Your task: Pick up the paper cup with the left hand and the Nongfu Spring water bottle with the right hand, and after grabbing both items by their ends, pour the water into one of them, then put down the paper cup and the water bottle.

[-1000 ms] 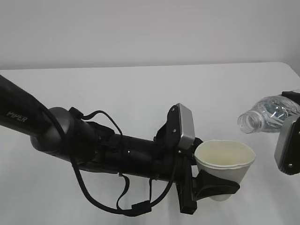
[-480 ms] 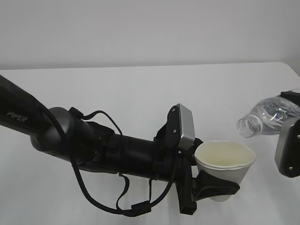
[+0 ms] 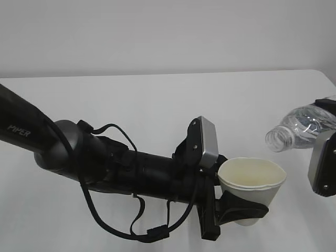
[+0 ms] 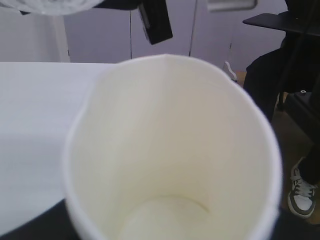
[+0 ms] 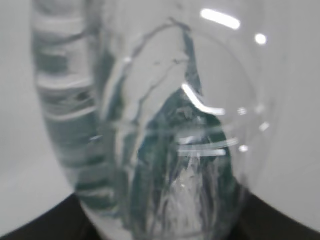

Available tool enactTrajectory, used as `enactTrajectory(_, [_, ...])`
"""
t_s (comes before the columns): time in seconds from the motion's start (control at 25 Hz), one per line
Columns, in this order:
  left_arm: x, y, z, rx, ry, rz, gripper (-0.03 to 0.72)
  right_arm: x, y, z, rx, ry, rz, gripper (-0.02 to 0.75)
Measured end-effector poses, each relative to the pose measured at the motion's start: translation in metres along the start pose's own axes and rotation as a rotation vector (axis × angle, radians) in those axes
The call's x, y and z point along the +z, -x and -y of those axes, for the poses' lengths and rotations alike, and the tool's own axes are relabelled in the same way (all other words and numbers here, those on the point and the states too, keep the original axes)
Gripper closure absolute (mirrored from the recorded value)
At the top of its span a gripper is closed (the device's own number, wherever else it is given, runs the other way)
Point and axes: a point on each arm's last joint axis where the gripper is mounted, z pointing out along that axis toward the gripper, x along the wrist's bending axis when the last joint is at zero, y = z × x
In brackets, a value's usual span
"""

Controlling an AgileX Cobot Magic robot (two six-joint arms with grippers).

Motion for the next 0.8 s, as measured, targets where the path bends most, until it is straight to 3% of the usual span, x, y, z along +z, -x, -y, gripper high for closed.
enactTrajectory(0.8, [0.0000,0.0002,0.0001,0.002,-0.002,0.003,0.298,0.0000,0.0002,0.0000,-0.022,0.000,0.002,0.382])
